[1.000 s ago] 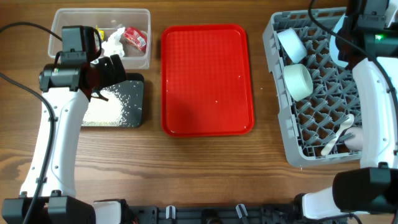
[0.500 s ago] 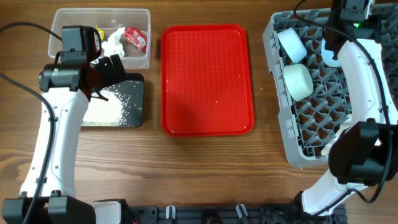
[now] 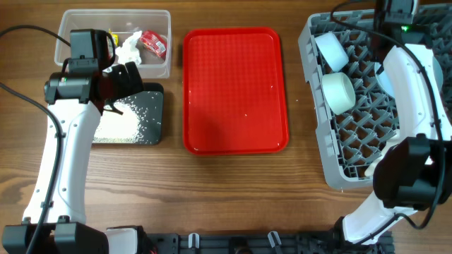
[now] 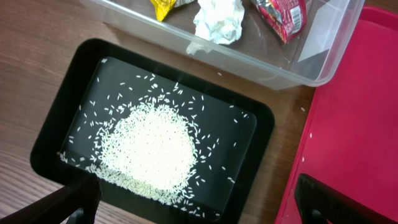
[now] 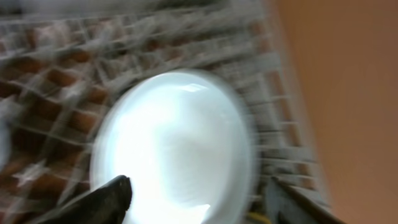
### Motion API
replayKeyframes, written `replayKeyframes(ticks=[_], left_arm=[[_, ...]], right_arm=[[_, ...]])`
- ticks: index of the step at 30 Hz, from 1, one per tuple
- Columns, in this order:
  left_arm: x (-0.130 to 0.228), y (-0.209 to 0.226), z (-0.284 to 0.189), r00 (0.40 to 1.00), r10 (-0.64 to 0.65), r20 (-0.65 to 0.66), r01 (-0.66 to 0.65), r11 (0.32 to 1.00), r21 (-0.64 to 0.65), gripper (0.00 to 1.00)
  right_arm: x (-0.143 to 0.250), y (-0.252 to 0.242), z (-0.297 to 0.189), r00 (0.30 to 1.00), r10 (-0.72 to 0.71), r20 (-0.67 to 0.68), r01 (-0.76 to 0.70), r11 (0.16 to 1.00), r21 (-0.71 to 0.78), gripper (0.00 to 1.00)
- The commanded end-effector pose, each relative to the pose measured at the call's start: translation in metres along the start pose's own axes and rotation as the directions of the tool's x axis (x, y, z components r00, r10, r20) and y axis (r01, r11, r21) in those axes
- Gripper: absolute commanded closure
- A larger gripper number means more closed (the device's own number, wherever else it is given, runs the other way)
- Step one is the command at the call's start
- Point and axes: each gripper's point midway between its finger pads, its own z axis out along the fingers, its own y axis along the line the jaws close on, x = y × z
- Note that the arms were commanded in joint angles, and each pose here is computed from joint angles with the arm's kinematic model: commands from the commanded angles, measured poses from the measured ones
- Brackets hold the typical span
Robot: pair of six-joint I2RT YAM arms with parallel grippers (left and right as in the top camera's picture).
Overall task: Sort waste into correct bins and load items into the dishwasher rack
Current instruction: 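Stand the light-blue plate upright in the rack's back right slots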
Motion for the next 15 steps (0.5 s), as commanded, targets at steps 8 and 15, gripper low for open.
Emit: replayKeyframes(ticks=[8,15], left_arm=[[-0.005,0.003,-0.004,1.0,-0.024,0.018,0.024,1.0,-0.007,0.0],[-0.005,0.003,-0.004,1.0,-0.024,0.018,0.024,1.0,-0.007,0.0]], right_arm=[[0.046,0.079,0.016,0.983,-0.09,-0.161,0.023,0.925,-0.378,0.78],[0.06,0.063,0.041,0.965,-0.13,-0.23,0.078,0.972,-0.22,0.79]])
